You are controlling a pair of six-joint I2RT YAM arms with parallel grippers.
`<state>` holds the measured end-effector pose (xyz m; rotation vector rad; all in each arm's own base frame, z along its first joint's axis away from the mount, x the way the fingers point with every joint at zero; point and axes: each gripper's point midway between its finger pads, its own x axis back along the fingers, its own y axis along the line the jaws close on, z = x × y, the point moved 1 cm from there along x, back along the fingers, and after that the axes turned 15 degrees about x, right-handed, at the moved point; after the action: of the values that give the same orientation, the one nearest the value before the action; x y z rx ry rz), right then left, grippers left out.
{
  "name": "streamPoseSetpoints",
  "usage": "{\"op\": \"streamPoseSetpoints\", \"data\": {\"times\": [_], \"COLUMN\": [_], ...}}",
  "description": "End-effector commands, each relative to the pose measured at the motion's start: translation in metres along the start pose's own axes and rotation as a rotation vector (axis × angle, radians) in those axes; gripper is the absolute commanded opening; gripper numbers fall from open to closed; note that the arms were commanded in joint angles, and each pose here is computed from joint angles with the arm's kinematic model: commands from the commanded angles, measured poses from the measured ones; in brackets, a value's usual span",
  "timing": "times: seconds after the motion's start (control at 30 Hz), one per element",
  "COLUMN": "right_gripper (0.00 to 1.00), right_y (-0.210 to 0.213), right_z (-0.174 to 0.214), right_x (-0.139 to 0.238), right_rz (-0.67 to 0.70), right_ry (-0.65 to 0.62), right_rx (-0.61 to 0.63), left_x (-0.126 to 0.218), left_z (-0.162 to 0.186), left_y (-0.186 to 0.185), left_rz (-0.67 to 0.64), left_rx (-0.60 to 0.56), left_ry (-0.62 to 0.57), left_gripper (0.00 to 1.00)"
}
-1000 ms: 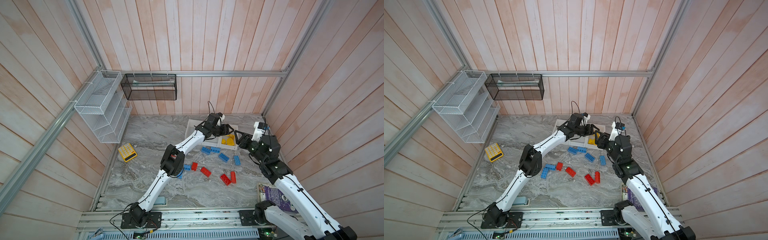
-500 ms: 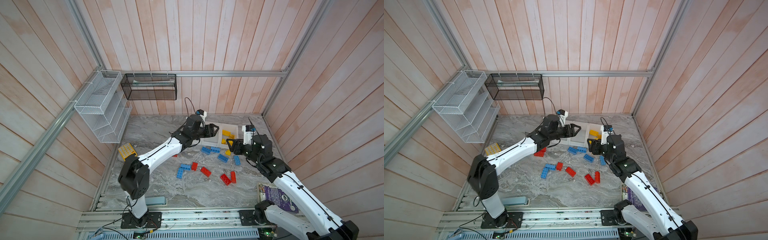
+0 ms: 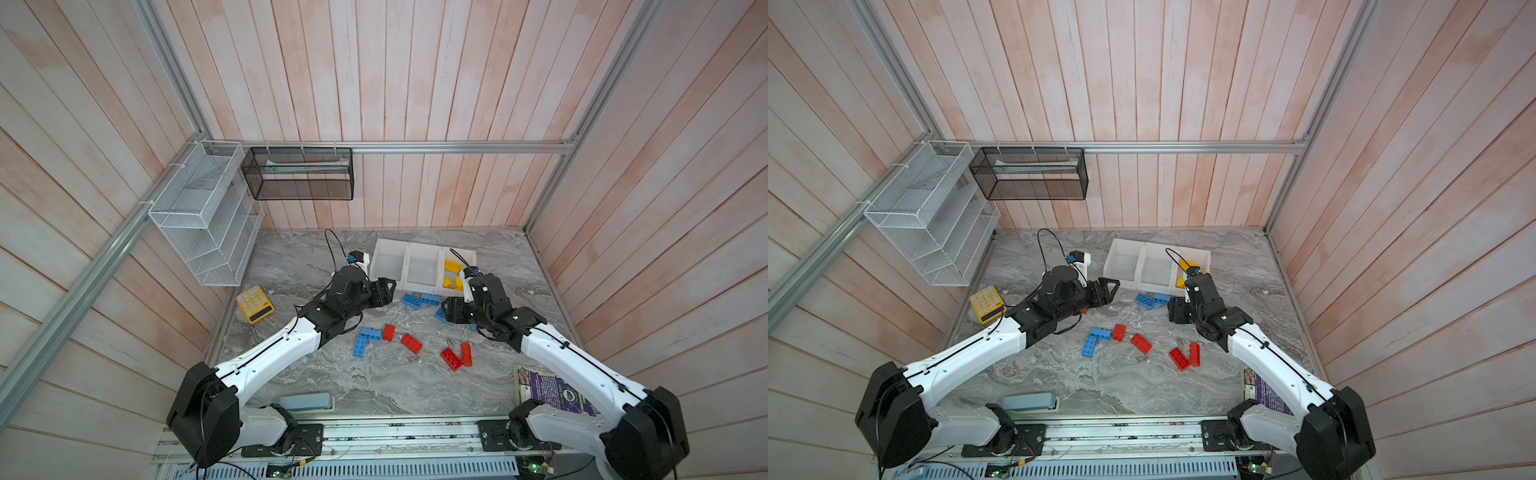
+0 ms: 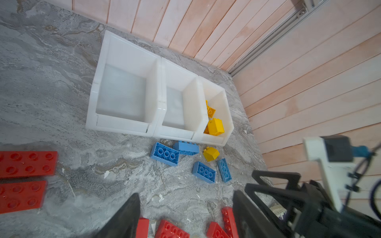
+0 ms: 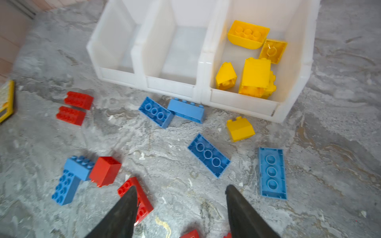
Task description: Sort the legos into containers by color
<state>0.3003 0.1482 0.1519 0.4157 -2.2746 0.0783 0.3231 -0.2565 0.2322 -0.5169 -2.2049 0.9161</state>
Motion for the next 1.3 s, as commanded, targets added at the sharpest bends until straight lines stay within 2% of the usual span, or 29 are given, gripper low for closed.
{"op": "streamPoseSetpoints", "data": {"times": [0.0,0.23,0.57,0.93,1.27], "right_gripper": [0.67,0.54,0.53,0.53,0.38], "right_y": [-0.021,-0.054,-0.068,-0.074,-0.071], "right_z": [0.006,0.015,0.015,0.011,0.016], "right_x": [-0.013,-0.053,-0.093,-0.118,-0.12], "right_rz": [0.052,0.126,0.192,0.212,0.208], "right_ry": [0.052,0.134,0.192,0.22,0.23], "right_rx": [-0.047,-0.081,-0.07,-0.051,-0.036], "left_x": [0.009,0.023,0.024,0.01,0.003], "left_z": [0.005,0.02,0.033,0.036,0.037], "left_y": [0.01,0.035,0.054,0.055,0.052], "left_rz": [-0.018,-0.069,-0.111,-0.121,-0.109], "left_rx": [0.005,-0.003,-0.021,-0.041,-0.038], "left_ry": [-0.004,0.007,0.033,0.061,0.076], "left_gripper": [0.72,0.72,0.73,0.73,0.73]}}
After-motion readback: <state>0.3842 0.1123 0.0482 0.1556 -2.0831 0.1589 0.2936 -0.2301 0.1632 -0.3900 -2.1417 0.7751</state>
